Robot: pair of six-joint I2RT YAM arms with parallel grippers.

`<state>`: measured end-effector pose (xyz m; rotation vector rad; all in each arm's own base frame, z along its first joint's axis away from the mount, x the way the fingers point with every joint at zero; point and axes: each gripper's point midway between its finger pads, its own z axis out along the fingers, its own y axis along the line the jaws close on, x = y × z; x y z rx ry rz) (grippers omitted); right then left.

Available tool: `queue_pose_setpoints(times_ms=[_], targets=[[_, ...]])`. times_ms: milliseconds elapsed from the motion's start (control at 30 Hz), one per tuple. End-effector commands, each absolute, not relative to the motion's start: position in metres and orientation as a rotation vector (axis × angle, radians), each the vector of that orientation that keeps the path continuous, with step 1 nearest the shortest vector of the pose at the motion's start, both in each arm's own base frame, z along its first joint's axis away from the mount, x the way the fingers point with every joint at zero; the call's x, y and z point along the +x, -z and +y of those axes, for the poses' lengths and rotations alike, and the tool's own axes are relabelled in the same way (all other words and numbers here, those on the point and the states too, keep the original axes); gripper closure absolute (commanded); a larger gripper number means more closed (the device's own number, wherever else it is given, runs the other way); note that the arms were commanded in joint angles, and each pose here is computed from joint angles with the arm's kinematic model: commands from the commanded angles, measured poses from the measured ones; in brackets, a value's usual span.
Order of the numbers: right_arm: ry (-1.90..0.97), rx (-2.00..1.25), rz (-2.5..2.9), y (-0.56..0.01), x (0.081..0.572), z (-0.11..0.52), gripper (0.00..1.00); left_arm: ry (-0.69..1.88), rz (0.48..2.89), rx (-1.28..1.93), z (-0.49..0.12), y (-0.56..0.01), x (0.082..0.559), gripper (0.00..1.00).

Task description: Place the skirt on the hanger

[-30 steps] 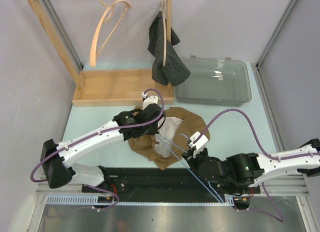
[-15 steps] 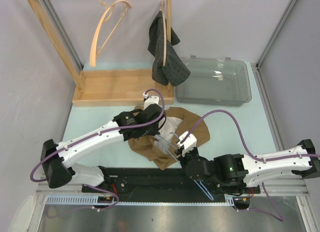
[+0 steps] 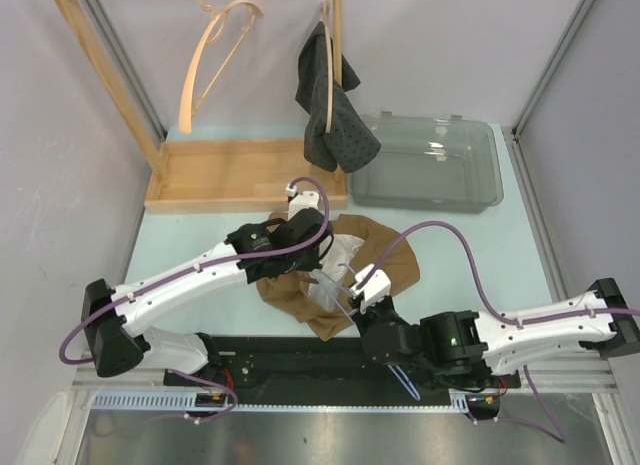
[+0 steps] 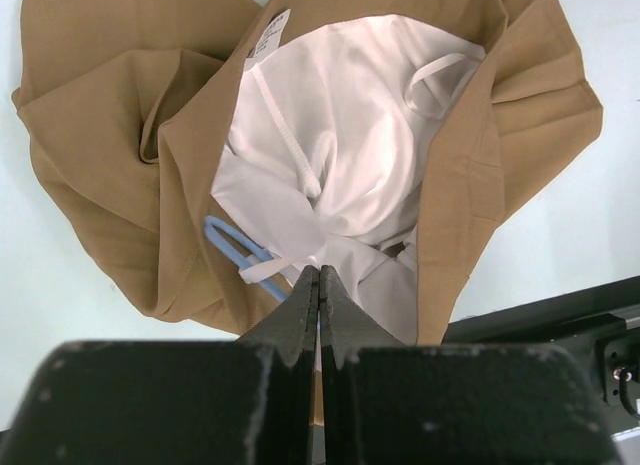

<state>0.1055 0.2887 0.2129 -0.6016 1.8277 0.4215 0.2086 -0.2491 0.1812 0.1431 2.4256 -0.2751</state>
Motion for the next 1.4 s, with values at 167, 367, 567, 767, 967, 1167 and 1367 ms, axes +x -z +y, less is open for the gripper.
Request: queue_pose_setpoints(times_ms=[167,367,567,767,967,1167,1367], targets=[[-0.437,-0.422,1.808,-0.237,0.109,0.273,1.00,0.315,2.404,0.133,-0.253,-0.196,0.208,1.00],[-0.407,-0.445,1.765,-0.231,0.116,0.300,1.00,0.360,2.410,0.137,-0.255,-0.199,0.203,1.00],[-0.385,-0.419,1.707,-0.229,0.130,0.320,1.00,0.376,2.414,0.124,-0.253,-0.201,0.197,1.00],[-0.380,-0.393,1.669,-0.235,0.140,0.323,1.00,0.404,2.402,0.115,-0.250,-0.207,0.193,0.87],[-0.418,-0.343,1.628,-0.242,0.143,0.323,1.00,0.381,2.327,0.049,-0.234,-0.233,0.200,0.41],[-0.455,-0.385,1.592,-0.251,0.142,0.330,1.00,0.333,2.281,-0.011,-0.209,-0.252,0.204,0.34],[-0.615,-0.516,1.588,-0.257,0.142,0.345,1.00,0.334,2.192,-0.056,-0.176,-0.275,0.200,0.28]])
